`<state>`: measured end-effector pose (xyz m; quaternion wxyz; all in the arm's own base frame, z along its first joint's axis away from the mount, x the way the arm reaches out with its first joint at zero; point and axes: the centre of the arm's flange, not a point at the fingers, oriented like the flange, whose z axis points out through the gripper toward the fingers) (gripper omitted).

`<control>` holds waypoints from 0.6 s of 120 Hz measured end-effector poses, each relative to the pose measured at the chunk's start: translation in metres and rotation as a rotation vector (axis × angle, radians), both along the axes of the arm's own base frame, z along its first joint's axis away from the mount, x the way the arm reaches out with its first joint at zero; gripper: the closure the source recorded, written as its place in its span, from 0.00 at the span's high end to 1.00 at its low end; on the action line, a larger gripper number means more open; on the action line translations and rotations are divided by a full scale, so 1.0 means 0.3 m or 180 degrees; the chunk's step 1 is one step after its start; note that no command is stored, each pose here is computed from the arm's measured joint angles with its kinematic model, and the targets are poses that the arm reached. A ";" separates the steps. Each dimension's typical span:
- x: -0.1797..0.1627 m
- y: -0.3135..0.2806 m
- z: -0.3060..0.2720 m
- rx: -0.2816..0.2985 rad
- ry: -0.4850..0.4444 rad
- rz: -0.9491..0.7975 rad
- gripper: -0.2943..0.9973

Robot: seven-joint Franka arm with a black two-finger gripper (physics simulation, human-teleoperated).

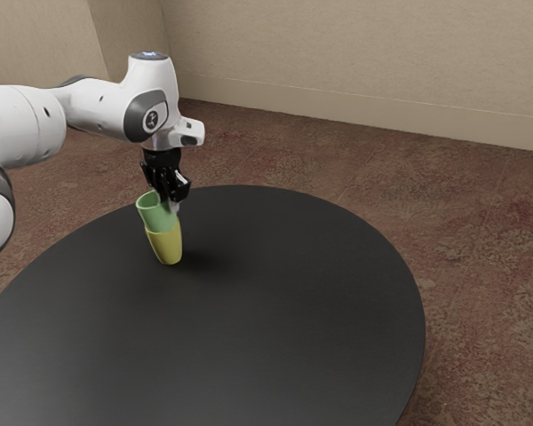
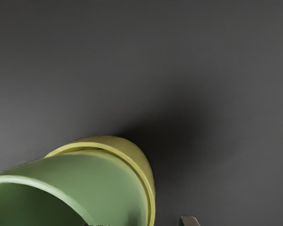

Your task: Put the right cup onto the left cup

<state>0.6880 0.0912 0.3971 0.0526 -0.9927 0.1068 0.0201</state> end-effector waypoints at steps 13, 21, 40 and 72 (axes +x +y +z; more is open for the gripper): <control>0.001 0.000 0.000 0.0000 -0.0003 -0.0010 0.43; 0.000 0.000 0.007 0.0001 -0.0014 -0.0015 0.47; -0.010 -0.007 0.063 0.0003 -0.0081 -0.0028 0.60; -0.118 -0.131 0.418 -0.0044 -0.0437 -0.0099 0.72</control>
